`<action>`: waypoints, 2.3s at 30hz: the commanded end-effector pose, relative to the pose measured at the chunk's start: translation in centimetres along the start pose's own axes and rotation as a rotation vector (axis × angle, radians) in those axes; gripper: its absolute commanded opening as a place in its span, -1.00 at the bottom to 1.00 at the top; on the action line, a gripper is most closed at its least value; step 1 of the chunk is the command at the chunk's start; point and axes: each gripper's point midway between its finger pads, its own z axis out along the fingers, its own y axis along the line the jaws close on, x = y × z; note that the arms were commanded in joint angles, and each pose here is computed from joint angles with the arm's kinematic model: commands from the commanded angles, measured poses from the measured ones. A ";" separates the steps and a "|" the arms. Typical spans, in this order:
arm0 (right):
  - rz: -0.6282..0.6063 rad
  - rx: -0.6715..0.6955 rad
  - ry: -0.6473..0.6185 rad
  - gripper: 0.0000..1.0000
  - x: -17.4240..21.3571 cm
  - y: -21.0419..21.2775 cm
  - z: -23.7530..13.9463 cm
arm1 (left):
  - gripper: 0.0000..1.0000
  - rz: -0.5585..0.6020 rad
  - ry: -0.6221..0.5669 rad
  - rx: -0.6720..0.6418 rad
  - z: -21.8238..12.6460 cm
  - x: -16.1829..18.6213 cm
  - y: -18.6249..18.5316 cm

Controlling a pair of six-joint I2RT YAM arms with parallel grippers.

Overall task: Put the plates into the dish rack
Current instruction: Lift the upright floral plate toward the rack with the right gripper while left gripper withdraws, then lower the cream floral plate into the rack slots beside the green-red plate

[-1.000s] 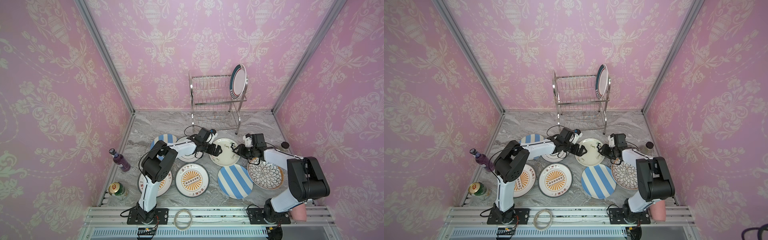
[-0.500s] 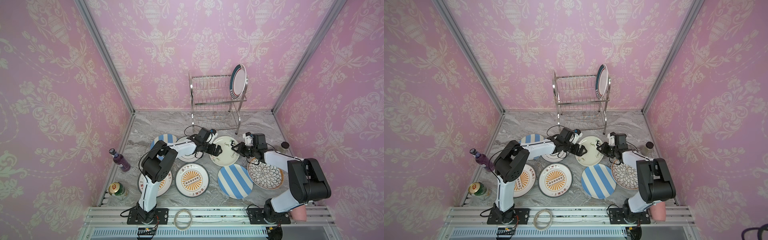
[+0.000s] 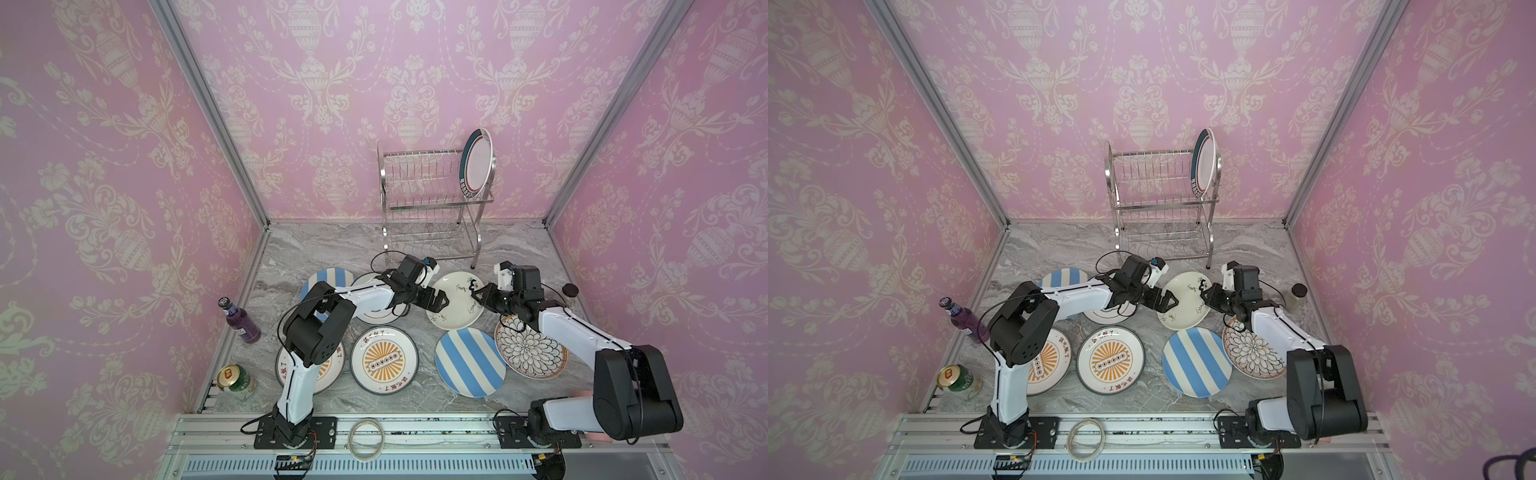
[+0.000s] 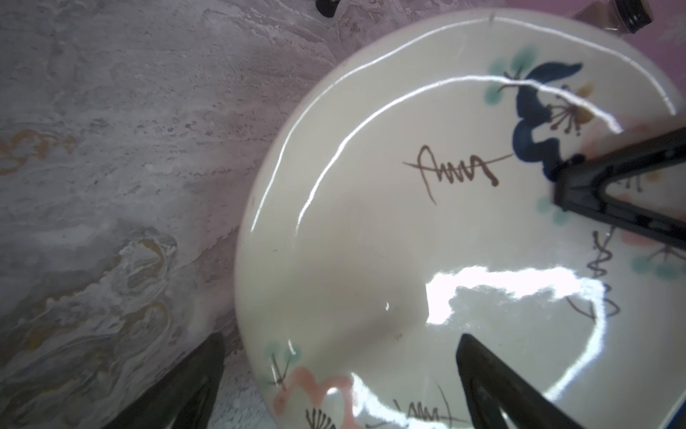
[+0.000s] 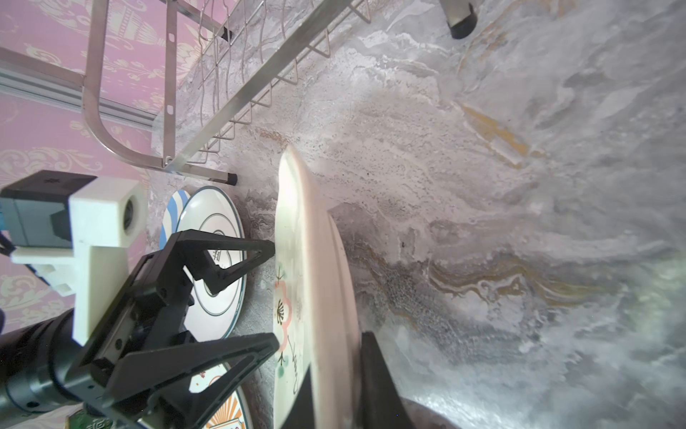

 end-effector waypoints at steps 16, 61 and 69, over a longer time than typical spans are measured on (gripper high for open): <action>-0.563 0.285 -0.265 -1.00 -8.1 13.3 -16.0 | 0.99 0.139 -0.492 -0.219 -25.0 -10.0 -2.4; -0.693 0.472 -1.065 -1.00 -31.1 30.7 -21.2 | 0.99 0.010 -0.592 -0.327 -30.2 -6.3 7.9; -0.705 0.488 -1.060 -1.00 -33.2 29.6 -18.8 | 0.99 -0.010 -0.568 -0.304 -29.2 -6.3 8.6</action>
